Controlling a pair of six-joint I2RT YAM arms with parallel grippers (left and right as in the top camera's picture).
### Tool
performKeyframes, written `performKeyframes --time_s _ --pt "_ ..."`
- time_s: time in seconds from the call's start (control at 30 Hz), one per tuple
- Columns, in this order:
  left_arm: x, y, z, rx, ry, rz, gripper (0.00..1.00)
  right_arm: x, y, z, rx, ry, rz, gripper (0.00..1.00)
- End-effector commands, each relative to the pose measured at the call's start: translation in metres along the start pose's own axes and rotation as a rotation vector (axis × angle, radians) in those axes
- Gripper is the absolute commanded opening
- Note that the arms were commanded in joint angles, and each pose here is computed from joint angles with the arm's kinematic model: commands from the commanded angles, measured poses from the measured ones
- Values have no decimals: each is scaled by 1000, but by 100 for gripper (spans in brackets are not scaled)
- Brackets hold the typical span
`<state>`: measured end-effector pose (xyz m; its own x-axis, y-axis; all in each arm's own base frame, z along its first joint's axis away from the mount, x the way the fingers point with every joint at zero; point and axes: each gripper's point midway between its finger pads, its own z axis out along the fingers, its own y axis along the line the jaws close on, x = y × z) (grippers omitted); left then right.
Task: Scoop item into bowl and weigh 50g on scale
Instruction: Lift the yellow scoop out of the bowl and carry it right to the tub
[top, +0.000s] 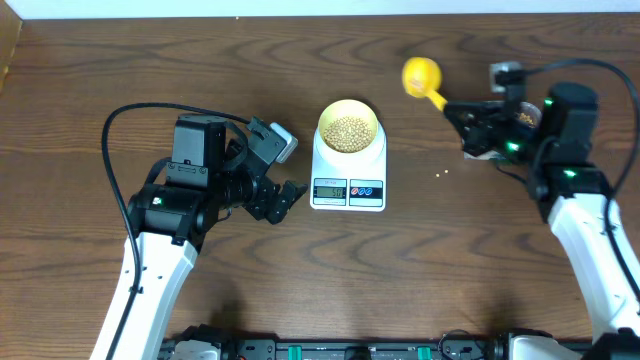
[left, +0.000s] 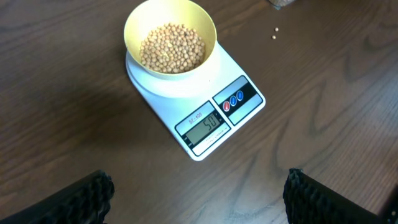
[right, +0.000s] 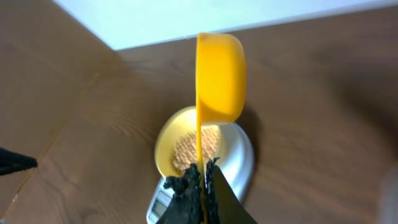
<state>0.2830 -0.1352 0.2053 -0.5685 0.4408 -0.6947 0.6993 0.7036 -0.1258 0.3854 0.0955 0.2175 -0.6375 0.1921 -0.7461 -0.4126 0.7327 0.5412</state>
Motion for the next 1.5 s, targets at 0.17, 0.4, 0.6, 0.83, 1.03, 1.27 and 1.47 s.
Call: performKeyframes --time_s 0.17,0.4,0.6,0.83,1.03,1.27,1.47 --pt "1 -2 2 12 3 11 89 5 -38 -39 125 5 20 1" --pt "1 -2 2 12 3 11 89 15 -78 -64 267 24 24 1" --pt "1 -2 2 12 3 11 89 34 -100 -78 377 120 -107 1" --pt "1 -2 2 12 3 11 89 38 -122 -89 505 203 -290 1" --pt "1 -2 2 12 3 11 89 40 -134 -97 564 288 -487 1" --pt "1 -2 2 12 3 11 89 37 -140 -101 598 323 -588 1" --pt "1 -2 2 12 3 11 89 37 -145 -104 626 337 -594 1"
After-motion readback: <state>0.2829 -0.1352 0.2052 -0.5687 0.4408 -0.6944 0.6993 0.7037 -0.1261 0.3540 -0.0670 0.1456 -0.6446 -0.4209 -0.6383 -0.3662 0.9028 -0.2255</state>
